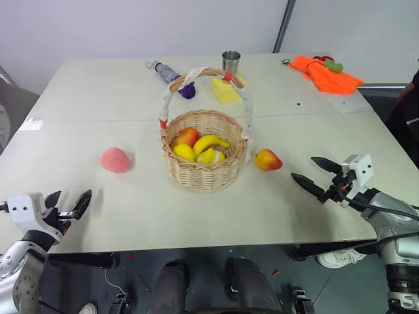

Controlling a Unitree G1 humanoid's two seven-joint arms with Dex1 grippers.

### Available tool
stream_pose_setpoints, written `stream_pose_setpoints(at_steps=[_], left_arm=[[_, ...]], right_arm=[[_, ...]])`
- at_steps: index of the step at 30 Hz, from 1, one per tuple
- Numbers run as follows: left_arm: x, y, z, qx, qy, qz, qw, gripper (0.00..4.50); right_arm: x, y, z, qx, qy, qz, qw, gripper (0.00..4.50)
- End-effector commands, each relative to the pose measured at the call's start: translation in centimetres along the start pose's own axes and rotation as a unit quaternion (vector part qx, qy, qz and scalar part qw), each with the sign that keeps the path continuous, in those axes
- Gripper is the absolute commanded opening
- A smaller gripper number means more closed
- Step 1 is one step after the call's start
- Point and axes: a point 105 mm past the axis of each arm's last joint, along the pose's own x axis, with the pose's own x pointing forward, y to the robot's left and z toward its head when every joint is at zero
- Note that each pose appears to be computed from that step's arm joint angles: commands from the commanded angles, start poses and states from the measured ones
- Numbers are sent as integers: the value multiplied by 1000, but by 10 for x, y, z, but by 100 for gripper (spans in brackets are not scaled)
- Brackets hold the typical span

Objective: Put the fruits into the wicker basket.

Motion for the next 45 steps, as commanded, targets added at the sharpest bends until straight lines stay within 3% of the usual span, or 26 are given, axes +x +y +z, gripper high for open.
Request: stream_pose_setpoints(at_steps=[1, 8, 18, 25, 29, 34, 42, 45], left_arm=[[2, -4, 18, 10, -27, -7, 1000, 450], [10, -12, 32, -1, -46, -26, 999, 450], [31, -33, 62, 20, -49, -66, 996, 450], [54, -45, 79, 22, -18, -81, 996, 450], [65, -57, 76, 32, 23, -90, 995, 450], [76, -65, 63, 53, 81, -80, 992, 450], [88, -67, 57, 51, 103, -65, 991, 450], [89, -69, 58, 52, 96, -74, 991, 360]], right_arm=[[2, 2, 15, -22, -21, 2, 1000, 447], [2, 3, 17, -22, -28, -3, 999, 447], [6, 9, 46, -28, -65, 17, 997, 447], [3, 53, 100, -37, -94, 132, 986, 447], [10, 101, 125, -50, -102, 235, 965, 447], [22, 146, 131, -78, -95, 313, 942, 447], [28, 168, 128, -78, -100, 348, 929, 447], [28, 168, 128, -79, -105, 346, 929, 450]])
